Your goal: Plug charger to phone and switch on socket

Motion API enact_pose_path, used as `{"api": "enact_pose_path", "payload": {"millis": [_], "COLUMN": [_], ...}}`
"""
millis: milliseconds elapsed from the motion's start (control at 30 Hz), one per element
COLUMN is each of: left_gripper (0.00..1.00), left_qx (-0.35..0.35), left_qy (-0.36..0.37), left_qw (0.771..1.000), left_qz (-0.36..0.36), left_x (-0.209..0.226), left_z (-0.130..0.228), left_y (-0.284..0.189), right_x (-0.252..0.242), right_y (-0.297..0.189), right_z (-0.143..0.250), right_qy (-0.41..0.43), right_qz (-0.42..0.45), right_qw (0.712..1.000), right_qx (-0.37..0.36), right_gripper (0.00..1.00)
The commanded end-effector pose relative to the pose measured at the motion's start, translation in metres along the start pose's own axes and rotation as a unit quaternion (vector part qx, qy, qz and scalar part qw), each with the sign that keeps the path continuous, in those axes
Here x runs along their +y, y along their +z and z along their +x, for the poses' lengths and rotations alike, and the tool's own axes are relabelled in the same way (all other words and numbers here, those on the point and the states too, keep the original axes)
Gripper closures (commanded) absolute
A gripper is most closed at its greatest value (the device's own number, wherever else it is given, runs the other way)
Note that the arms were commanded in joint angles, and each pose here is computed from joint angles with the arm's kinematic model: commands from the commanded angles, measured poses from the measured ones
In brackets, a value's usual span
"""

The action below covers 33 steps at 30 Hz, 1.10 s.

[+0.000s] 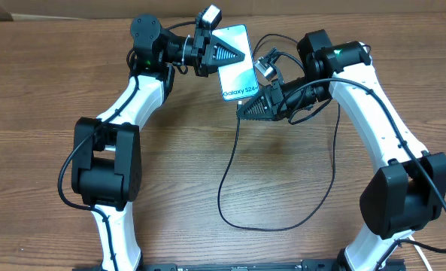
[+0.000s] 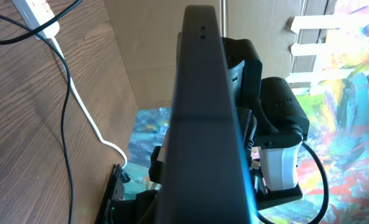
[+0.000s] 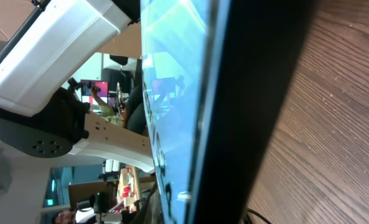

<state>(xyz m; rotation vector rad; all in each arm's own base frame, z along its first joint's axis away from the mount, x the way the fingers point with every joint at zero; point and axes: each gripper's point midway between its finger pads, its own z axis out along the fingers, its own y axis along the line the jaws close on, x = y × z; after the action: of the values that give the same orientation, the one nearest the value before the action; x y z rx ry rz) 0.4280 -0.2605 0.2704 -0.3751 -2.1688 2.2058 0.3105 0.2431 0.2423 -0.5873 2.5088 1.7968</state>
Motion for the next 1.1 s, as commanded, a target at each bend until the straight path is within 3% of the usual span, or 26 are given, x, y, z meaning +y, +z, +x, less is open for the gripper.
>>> {"api": "enact_pose_path", "payload": {"millis": [0,1067], "left_gripper": [0.96,0.96], "left_qx": [0.016,0.016], "left_qy": [0.024,0.024], "left_qw": [1.000,1.000], "left_qz": [0.000,0.000], "left_x": [-0.013,-0.013], "left_z": [0.003,0.003], "left_y": [0.006,0.006], "right_x": [0.020,0.023], "right_y": [-0.004,-0.015], "right_z": [-0.004,0.003], "right_qy": [-0.032,-0.032], "right_qz": [-0.015,-0.029], "right_qw": [0.999,0.999], "right_qx": [-0.012,-0.015], "right_gripper": [0.96,0.96]}}
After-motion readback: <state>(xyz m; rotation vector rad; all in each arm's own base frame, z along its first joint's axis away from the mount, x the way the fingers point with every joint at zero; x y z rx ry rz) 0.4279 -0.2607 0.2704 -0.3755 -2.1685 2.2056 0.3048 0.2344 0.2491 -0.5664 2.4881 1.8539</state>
